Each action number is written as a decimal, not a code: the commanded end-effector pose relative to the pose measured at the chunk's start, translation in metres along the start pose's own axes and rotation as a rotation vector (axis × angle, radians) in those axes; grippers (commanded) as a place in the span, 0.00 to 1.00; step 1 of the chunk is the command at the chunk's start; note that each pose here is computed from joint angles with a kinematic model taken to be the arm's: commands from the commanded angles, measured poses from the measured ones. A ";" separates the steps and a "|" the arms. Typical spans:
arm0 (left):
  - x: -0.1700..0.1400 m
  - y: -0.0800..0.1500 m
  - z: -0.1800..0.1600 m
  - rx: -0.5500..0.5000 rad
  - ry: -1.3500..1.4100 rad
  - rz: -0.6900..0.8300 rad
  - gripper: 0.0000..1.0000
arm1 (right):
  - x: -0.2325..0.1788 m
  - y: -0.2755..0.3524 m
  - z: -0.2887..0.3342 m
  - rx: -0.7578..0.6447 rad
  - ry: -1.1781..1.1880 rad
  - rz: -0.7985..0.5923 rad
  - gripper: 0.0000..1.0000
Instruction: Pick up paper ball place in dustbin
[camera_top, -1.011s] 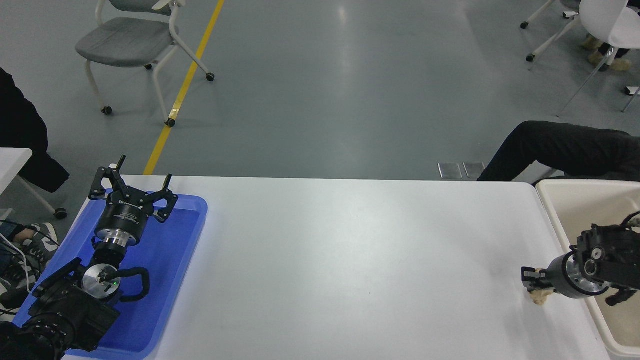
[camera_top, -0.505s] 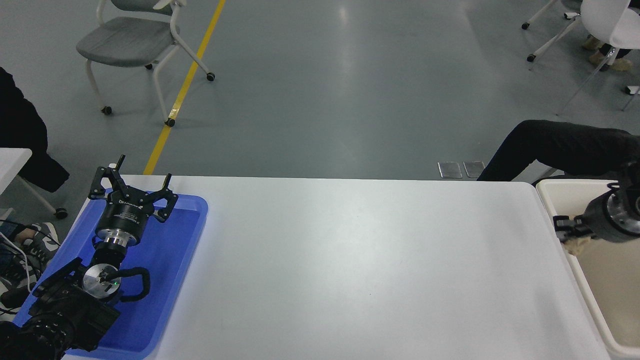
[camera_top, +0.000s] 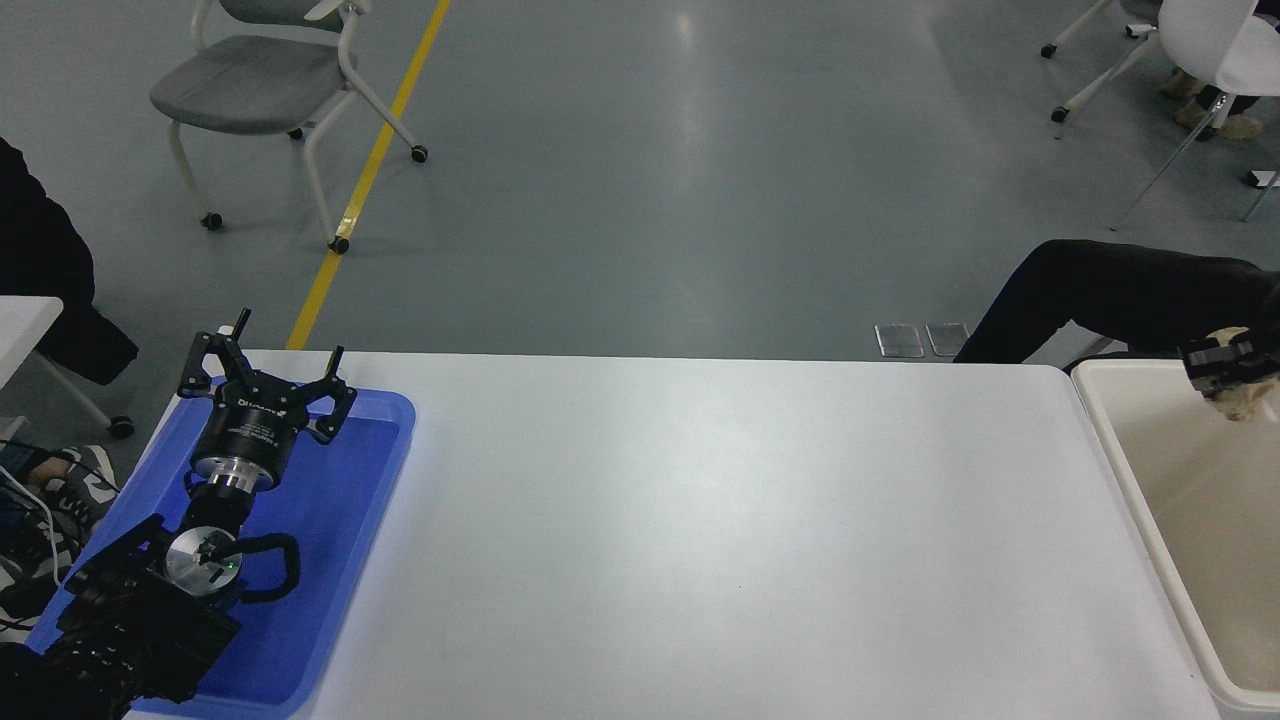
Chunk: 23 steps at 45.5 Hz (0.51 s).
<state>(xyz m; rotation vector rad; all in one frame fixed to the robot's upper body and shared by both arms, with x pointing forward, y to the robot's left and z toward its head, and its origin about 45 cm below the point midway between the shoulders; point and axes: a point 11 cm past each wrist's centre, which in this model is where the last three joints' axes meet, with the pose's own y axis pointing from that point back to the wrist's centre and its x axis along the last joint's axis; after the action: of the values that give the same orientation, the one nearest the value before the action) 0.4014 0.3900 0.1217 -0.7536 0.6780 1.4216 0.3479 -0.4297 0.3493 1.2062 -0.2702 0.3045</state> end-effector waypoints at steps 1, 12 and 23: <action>0.000 0.000 0.000 0.000 0.000 0.000 1.00 | -0.002 0.004 0.010 -0.021 -0.014 -0.004 0.00; 0.000 0.000 0.000 0.000 0.000 0.000 1.00 | -0.016 -0.016 0.072 -0.133 -0.106 -0.001 0.00; 0.000 0.000 0.000 0.001 -0.001 0.000 1.00 | -0.042 -0.064 0.144 -0.267 -0.204 -0.003 0.00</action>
<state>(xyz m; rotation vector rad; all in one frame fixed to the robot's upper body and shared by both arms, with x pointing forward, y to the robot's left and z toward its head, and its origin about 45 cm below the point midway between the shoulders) 0.4014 0.3899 0.1217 -0.7539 0.6781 1.4214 0.3400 -0.5163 0.3462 1.0757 -0.3839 0.2160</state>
